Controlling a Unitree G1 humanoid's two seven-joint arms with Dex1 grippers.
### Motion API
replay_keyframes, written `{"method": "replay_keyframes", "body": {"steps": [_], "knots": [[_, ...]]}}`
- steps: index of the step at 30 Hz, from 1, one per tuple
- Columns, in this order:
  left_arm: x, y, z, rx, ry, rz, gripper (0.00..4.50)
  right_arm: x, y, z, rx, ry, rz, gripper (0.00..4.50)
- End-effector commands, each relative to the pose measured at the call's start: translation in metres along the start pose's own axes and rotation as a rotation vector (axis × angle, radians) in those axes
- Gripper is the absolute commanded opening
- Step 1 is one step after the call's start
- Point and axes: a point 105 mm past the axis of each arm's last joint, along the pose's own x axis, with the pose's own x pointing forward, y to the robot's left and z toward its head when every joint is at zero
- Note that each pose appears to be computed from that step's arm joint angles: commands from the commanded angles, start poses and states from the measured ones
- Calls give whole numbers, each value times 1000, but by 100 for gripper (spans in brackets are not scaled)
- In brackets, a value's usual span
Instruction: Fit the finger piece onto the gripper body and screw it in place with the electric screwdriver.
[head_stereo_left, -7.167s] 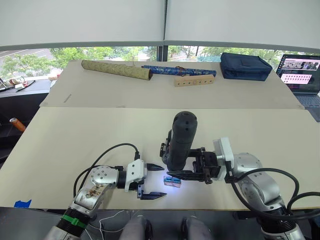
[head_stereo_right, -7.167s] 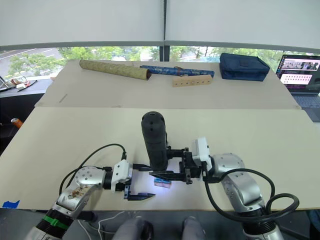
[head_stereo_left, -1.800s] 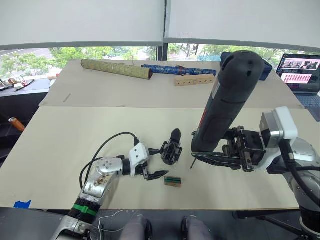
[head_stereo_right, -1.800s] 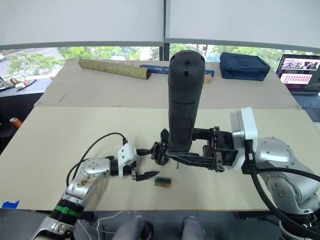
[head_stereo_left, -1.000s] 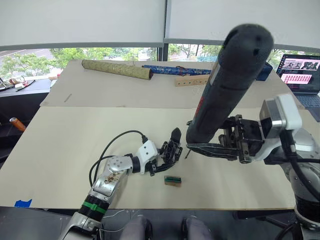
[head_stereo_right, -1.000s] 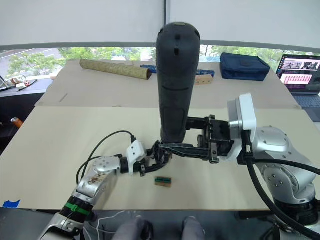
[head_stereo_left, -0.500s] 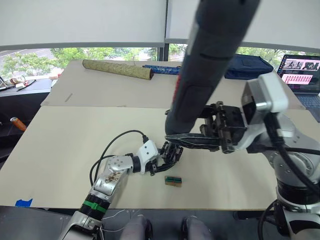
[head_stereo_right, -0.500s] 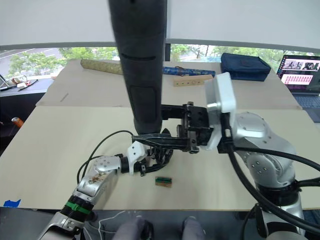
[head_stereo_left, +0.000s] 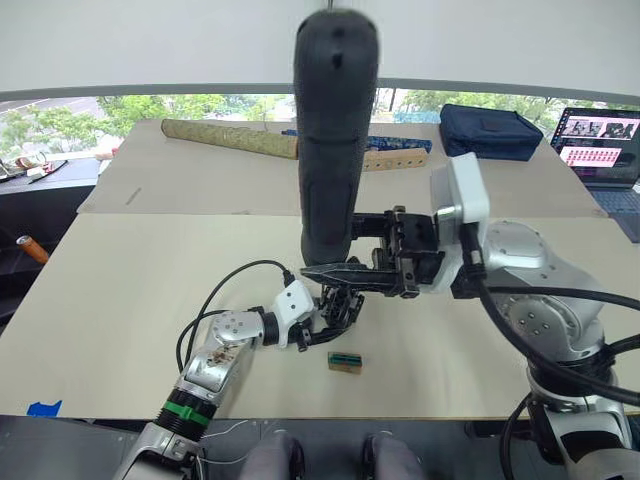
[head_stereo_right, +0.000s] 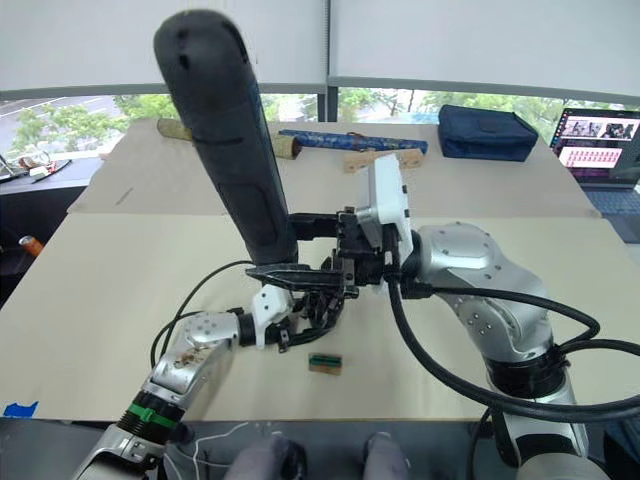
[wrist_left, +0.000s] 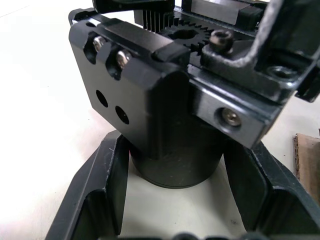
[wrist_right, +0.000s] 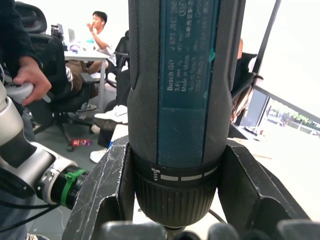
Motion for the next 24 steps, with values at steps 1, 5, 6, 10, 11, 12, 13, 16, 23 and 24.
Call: {"method": "replay_keyframes", "body": {"steps": [1,5,6,10,11,12,13,16,23,24], "knots": [[-3,-3,-12,-35,40,-1,227,3,-1,9,-44,-9,5,190],[-4,-3,-12,-39,43,3,227,3,-2,2,-32,22,0,190],[-4,-3,-13,-39,43,4,227,4,-3,1,-28,28,1,190],[-3,-4,-13,-43,44,3,227,5,-4,-4,-15,42,1,190],[-3,-5,-13,-44,44,3,227,5,-4,-5,-13,43,1,190],[-3,-5,-13,-46,44,2,227,5,-4,-7,-9,44,0,190],[-3,-5,-13,-47,44,2,227,5,-4,-8,-7,44,-1,190],[-3,-6,-14,-49,46,1,227,5,-4,-11,-3,46,-4,190],[-3,-7,-14,-46,50,-1,227,6,-3,-18,-4,53,-11,190],[-3,-7,-14,-46,50,-1,227,6,-3,-19,-5,55,-11,190]]}}
